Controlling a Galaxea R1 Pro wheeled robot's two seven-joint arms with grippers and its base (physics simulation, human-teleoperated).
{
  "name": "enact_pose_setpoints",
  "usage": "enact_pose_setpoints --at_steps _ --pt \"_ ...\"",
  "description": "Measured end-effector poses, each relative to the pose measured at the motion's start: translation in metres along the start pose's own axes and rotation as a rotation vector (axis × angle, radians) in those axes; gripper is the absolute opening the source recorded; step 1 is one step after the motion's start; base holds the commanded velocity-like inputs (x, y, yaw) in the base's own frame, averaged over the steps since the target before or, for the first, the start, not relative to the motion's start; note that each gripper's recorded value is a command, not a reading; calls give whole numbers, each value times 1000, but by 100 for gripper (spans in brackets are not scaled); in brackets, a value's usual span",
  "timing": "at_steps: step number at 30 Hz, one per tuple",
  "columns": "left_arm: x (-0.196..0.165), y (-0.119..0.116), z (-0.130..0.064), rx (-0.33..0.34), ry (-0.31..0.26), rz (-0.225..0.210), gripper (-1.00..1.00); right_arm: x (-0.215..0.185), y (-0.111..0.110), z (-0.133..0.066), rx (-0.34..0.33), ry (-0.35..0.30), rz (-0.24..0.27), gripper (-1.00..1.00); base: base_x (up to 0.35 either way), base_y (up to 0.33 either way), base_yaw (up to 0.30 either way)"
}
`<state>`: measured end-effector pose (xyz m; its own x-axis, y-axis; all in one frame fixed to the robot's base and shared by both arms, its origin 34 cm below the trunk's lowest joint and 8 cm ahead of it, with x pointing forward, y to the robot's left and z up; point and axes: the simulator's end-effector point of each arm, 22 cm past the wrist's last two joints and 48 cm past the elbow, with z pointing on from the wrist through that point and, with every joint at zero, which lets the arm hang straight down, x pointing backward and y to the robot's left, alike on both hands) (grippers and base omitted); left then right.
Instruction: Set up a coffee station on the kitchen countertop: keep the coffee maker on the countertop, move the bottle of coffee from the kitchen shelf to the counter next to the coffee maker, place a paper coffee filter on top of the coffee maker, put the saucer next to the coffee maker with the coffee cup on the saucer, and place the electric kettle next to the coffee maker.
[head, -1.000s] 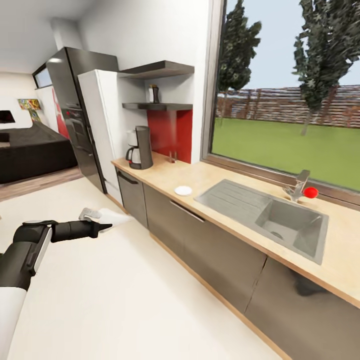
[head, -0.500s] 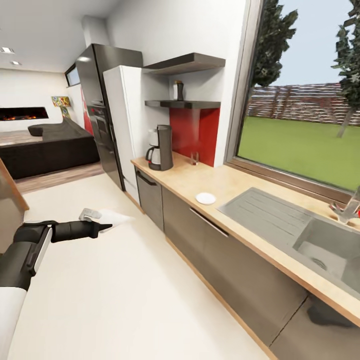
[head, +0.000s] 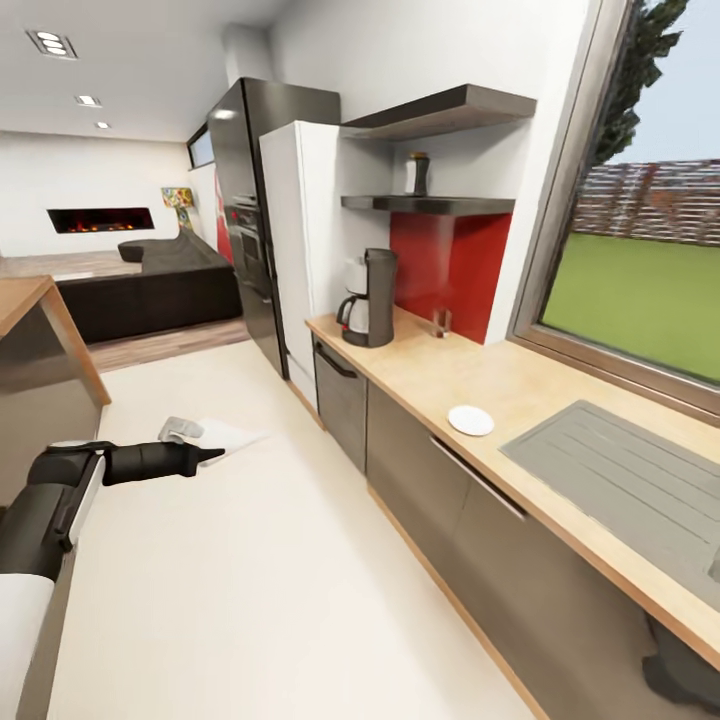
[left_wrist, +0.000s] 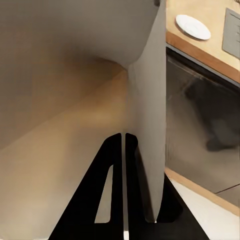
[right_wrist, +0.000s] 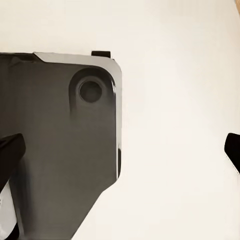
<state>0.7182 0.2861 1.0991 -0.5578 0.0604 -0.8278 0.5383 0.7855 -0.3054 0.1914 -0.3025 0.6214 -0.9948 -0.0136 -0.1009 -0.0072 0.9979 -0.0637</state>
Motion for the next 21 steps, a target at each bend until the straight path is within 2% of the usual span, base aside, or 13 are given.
enact_pose_setpoints --at_steps 6,14,21 --pt "3 1 3 2 6 -6 -100 2 0 0 0 6 0 100 290 192 166" --pt "9 4 6 -23 41 19 -100 2 0 0 3 7 -5 100 289 195 15" --pt "5 5 3 -30 41 36 -100 5 0 0 2 14 -4 100 289 197 1"
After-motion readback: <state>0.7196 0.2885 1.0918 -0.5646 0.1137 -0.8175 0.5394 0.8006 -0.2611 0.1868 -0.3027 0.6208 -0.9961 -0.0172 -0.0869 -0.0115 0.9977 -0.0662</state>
